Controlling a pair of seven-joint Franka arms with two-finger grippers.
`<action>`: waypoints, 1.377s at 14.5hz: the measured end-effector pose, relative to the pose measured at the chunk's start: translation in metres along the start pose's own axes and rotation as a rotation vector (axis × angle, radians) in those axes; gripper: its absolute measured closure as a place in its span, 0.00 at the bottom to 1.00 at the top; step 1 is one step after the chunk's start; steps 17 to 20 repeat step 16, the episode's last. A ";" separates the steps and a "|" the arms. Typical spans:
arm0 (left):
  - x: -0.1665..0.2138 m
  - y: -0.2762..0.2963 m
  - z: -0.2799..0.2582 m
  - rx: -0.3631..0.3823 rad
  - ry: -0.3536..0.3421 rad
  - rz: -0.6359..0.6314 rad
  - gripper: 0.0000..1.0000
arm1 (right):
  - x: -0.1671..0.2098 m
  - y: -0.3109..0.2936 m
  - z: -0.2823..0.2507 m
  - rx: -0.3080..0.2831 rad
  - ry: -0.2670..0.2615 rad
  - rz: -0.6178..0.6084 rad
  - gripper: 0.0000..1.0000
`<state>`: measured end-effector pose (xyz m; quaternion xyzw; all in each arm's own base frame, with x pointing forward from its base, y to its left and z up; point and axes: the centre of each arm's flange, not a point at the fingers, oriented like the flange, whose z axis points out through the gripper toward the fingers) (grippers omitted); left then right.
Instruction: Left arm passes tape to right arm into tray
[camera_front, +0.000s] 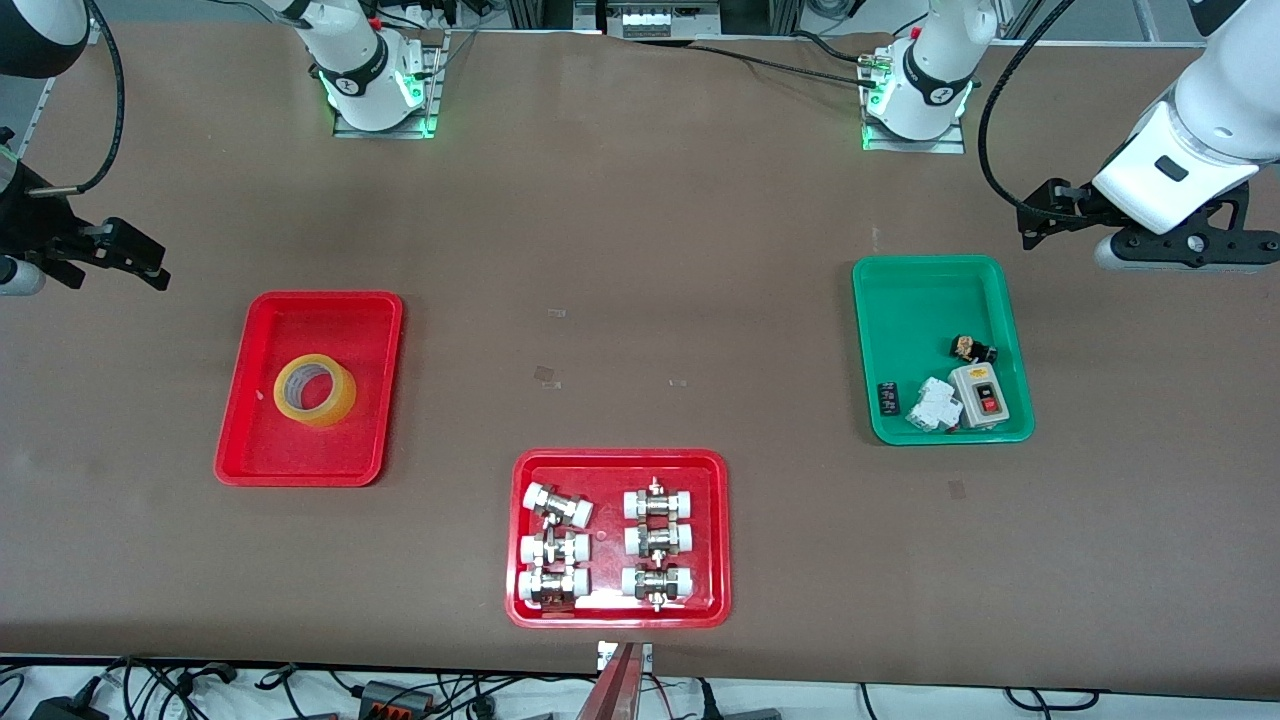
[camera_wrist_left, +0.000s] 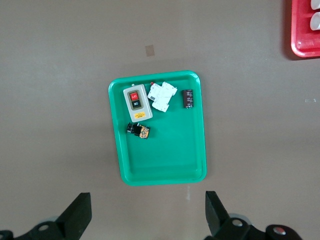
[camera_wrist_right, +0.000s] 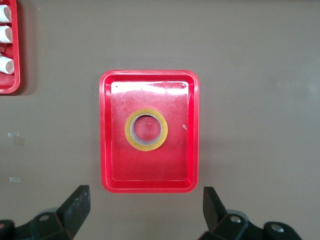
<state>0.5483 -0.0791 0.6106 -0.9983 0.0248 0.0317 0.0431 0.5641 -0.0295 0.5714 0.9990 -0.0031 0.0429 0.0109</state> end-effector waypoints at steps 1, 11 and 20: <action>0.000 0.000 0.000 0.000 0.000 0.000 0.00 | 0.000 0.002 0.000 0.001 0.000 0.004 0.00; 0.000 0.000 0.000 0.000 0.000 0.000 0.00 | -0.005 -0.002 0.000 0.003 -0.041 -0.003 0.00; 0.000 0.000 0.000 0.000 0.000 0.000 0.00 | -0.006 -0.003 0.000 0.004 -0.045 -0.005 0.00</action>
